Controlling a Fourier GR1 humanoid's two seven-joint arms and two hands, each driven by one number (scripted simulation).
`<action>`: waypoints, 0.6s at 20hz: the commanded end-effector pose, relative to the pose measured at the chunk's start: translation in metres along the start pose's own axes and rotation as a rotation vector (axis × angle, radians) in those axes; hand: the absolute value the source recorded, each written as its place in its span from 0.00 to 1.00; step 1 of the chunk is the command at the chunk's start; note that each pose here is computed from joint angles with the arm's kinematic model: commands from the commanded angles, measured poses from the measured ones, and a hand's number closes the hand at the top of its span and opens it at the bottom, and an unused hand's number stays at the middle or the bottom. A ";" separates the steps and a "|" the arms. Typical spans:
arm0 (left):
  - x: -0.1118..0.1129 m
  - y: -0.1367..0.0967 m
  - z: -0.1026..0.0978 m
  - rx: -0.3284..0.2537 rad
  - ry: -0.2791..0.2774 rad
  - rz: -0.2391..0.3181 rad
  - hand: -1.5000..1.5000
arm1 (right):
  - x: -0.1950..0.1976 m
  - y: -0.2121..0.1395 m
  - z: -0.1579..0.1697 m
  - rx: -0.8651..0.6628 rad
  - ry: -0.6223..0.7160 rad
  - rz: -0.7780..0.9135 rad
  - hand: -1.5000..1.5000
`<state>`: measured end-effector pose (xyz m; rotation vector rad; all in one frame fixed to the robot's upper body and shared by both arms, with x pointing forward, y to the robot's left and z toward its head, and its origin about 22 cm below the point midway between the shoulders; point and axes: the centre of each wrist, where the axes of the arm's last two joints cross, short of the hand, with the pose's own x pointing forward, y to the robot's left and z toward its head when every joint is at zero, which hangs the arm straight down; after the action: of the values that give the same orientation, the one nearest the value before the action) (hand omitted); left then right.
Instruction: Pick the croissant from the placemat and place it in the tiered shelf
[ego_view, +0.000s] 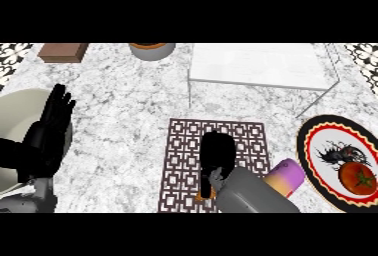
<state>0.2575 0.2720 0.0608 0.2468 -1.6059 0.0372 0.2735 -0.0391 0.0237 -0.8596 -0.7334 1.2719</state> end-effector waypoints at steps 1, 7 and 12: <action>0.008 0.002 0.006 -0.026 -0.010 -0.011 0.50 | 0.008 0.011 -0.006 -0.030 0.128 0.151 1.00; 0.003 -0.002 -0.004 -0.002 -0.006 0.009 0.50 | 0.008 0.019 0.009 -0.119 0.025 -0.122 1.00; 0.013 0.002 0.004 -0.002 -0.009 -0.007 0.50 | 0.006 0.017 0.012 -0.172 -0.042 -0.188 1.00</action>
<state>0.2578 0.2686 0.0620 0.2487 -1.6102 0.0397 0.2603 -0.0372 0.0264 -0.8712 -0.9088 1.1670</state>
